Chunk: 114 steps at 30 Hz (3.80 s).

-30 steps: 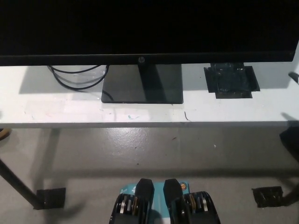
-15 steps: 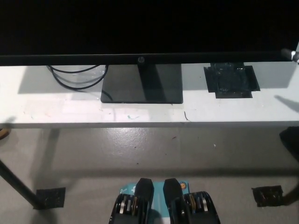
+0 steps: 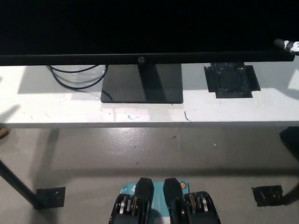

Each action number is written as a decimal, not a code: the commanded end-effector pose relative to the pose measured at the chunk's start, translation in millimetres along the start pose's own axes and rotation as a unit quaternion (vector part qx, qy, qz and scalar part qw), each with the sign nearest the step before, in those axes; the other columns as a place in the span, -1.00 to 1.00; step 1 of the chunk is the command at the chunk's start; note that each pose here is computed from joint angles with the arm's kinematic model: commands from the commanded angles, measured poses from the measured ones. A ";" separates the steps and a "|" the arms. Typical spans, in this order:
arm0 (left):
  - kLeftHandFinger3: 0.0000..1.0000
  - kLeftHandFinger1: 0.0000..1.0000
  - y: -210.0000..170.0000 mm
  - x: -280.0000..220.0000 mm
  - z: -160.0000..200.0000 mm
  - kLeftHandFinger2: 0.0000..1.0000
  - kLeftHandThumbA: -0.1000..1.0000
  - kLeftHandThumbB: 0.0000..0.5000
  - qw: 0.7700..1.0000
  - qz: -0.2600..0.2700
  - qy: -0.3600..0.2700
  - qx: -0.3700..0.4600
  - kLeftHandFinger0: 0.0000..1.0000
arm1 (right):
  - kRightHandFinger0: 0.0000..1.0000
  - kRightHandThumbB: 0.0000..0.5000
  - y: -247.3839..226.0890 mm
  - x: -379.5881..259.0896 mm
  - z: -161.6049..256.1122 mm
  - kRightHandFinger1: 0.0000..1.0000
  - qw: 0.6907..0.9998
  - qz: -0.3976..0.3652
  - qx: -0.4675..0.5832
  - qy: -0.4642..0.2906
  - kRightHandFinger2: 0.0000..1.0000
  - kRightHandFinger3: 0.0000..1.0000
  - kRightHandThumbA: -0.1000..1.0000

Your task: The monitor is placed at the center of the table and the robot uses both its hand to grab the left and right sides of the monitor to tilt the angle of the monitor downwards

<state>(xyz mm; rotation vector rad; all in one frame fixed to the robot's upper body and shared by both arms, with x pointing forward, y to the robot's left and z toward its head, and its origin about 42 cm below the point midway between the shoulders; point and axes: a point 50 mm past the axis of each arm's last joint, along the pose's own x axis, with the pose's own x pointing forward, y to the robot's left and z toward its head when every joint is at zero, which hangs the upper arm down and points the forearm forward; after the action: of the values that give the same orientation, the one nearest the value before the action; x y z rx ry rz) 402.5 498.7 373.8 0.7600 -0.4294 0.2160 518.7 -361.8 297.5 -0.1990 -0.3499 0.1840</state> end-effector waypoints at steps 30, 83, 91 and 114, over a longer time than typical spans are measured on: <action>1.00 1.00 -4.4 94.9 42.1 1.00 1.00 0.92 0.989 -0.120 -0.039 0.075 1.00 | 1.00 0.94 -16.4 52.1 76.9 1.00 0.981 0.140 -0.131 0.023 1.00 1.00 0.19; 1.00 1.00 -76.6 196.6 97.0 1.00 0.81 0.79 0.746 -0.161 -0.099 0.639 1.00 | 1.00 1.00 68.3 146.5 121.5 1.00 0.745 0.023 -0.665 -0.049 1.00 1.00 0.15; 1.00 1.00 -80.4 198.6 100.0 1.00 0.84 0.63 0.758 -0.146 -0.094 0.628 1.00 | 1.00 1.00 77.3 141.5 109.4 1.00 0.748 0.002 -0.660 -0.076 1.00 1.00 0.23; 1.00 1.00 -87.3 37.7 -15.3 1.00 0.91 0.52 0.956 -0.152 -0.050 0.246 1.00 | 1.00 1.00 10.0 -35.0 6.1 1.00 0.934 0.042 -0.349 -0.055 1.00 1.00 0.44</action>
<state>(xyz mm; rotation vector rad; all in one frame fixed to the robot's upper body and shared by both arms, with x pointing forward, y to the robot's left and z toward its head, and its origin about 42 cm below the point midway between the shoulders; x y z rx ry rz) 514.3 452.2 304.6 1.6892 -0.1069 -0.0766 526.6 -354.6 274.7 -1.1574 -0.3303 0.0203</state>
